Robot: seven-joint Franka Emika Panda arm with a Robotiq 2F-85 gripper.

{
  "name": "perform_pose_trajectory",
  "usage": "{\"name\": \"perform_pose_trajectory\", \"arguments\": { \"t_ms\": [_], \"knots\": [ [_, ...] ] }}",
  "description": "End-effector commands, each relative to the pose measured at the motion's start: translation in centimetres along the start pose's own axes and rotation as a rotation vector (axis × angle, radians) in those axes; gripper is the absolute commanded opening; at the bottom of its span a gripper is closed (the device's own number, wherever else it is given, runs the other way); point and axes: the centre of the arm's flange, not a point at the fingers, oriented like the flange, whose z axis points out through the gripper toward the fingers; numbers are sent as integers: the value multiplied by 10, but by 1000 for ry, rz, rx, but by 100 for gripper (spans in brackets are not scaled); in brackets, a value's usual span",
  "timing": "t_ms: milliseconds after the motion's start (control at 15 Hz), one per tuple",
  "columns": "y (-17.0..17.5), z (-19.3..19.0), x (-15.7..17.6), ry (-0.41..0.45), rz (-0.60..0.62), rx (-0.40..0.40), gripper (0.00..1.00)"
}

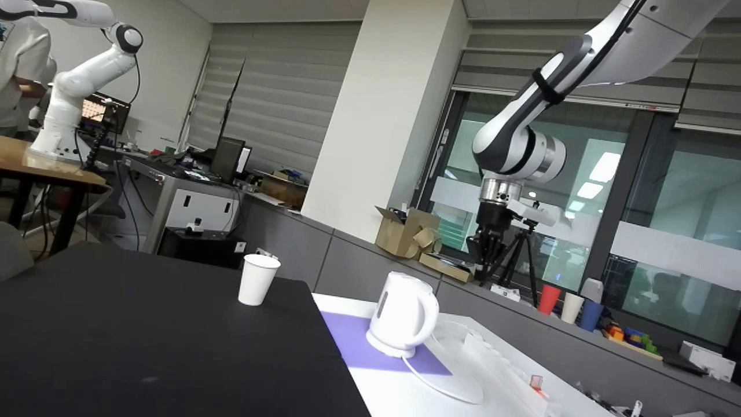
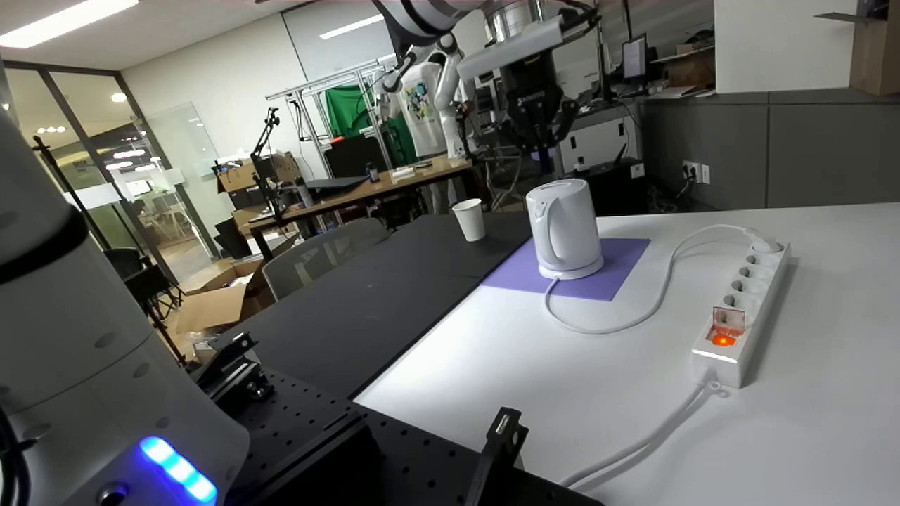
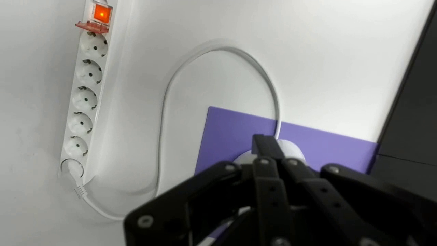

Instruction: Press the switch on the kettle

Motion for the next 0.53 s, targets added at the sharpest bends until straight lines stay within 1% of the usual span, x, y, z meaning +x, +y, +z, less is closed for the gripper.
{"name": "perform_pose_trajectory", "arguments": {
  "t_ms": [0, 467],
  "knots": [
    [0, 1, 3, -3, 4, -1, 1],
    [2, 0, 4, -6, 7, -1, 1]
  ]
}}
